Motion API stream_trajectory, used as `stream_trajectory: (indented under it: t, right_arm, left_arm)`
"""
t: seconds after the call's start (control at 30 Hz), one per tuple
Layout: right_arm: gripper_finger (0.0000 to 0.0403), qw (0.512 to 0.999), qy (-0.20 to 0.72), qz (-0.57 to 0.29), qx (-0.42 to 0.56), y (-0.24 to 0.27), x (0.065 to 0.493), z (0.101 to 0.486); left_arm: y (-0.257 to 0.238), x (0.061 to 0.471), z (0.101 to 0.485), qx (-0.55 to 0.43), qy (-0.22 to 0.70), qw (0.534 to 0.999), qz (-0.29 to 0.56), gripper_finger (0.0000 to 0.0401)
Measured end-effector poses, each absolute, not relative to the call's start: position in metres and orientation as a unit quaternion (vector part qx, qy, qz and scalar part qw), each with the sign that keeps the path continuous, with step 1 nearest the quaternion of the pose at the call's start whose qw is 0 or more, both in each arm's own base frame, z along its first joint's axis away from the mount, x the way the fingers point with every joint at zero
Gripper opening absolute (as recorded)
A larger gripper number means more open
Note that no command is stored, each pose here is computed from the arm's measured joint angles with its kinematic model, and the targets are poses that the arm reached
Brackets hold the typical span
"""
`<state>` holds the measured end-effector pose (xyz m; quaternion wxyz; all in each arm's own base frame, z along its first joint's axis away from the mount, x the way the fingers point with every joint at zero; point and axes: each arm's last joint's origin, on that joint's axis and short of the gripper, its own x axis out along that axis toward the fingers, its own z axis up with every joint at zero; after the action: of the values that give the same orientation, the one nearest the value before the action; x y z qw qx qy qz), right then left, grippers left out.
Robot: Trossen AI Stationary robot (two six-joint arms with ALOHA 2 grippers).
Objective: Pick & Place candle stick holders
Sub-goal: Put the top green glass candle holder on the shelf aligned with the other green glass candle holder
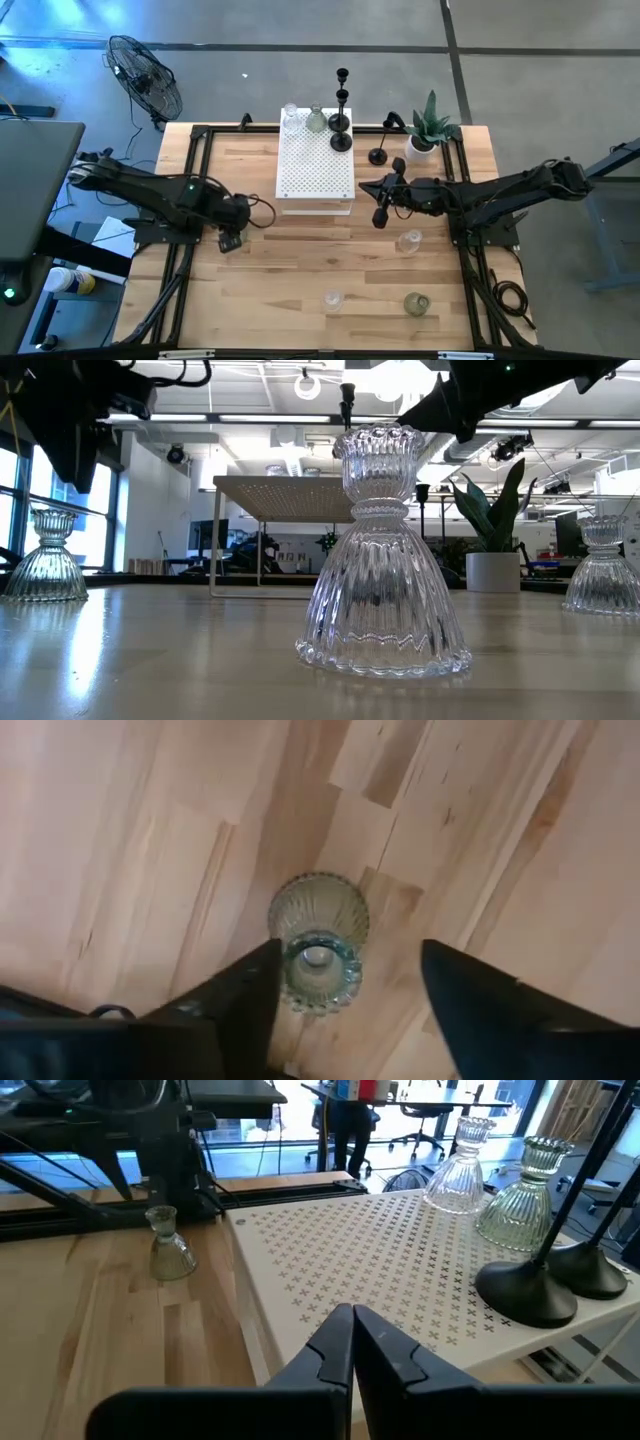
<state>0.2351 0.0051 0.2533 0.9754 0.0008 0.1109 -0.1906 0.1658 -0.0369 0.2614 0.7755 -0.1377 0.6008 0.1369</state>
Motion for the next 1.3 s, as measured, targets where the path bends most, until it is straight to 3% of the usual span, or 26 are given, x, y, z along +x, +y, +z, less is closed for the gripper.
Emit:
stream_trajectory:
  t: [0.23, 0.73, 0.87, 1.13, 1.3]
  right_arm:
    - [0.0001, 0.977, 0.113, -0.181, -0.001, 0.006, 0.235, 0.253]
    - [0.0001, 0.977, 0.115, -0.182, -0.010, 0.005, 0.235, 0.253]
    - [0.0001, 0.977, 0.114, -0.182, -0.010, 0.005, 0.235, 0.253]
    - [0.0002, 0.977, 0.114, -0.182, -0.010, 0.005, 0.235, 0.253]
    - [0.0001, 0.977, 0.114, -0.182, -0.010, 0.005, 0.235, 0.253]
  left_arm:
    - [-0.036, 0.163, 0.258, -0.126, 0.620, 0.759, 0.152, 0.0301]
    - [-0.034, 0.157, 0.214, -0.116, 0.634, 0.746, 0.169, 0.0304]
    - [-0.035, 0.160, 0.213, -0.124, 0.623, 0.756, 0.159, 0.0277]
    - [-0.035, 0.162, 0.214, -0.127, 0.620, 0.759, 0.155, 0.0170]
    - [-0.036, 0.164, 0.218, -0.140, 0.616, 0.761, 0.148, 0.0166]
